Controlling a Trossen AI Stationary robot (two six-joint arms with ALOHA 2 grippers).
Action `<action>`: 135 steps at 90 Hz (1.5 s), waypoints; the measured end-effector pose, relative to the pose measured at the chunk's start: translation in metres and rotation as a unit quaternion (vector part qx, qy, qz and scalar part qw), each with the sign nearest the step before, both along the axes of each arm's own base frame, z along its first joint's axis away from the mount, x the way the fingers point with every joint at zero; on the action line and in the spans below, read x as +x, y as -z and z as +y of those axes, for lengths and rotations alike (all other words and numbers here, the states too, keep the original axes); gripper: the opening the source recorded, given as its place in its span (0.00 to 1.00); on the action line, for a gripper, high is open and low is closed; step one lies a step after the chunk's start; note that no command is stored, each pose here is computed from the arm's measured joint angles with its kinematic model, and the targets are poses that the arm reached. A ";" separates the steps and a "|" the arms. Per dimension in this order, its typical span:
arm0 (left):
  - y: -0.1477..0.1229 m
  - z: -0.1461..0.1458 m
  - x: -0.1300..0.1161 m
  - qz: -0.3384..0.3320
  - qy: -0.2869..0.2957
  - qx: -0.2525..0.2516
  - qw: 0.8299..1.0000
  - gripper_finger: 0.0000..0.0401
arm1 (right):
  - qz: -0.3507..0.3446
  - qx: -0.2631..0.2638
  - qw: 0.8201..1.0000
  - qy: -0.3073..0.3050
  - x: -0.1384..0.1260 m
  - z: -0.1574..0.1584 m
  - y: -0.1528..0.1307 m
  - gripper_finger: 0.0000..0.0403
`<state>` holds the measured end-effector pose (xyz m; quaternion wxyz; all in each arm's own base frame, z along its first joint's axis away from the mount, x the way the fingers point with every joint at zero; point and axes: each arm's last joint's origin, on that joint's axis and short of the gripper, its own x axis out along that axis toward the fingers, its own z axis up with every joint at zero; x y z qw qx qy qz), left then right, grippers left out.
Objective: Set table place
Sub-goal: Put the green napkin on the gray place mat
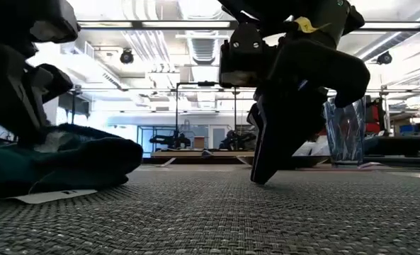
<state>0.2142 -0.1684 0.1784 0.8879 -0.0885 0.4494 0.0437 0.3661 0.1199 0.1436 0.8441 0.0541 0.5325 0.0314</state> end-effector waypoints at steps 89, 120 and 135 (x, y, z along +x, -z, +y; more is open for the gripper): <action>-0.023 -0.017 0.022 -0.030 0.016 -0.062 0.998 0.18 | -0.001 0.000 1.000 -0.005 0.000 0.002 0.000 0.18; -0.035 -0.019 0.024 -0.032 0.014 -0.066 0.997 0.16 | -0.003 0.000 1.000 -0.007 0.000 0.002 0.000 0.22; -0.025 -0.027 0.019 0.011 0.047 -0.089 0.995 0.14 | -0.003 0.000 1.000 -0.006 0.000 0.002 0.000 0.24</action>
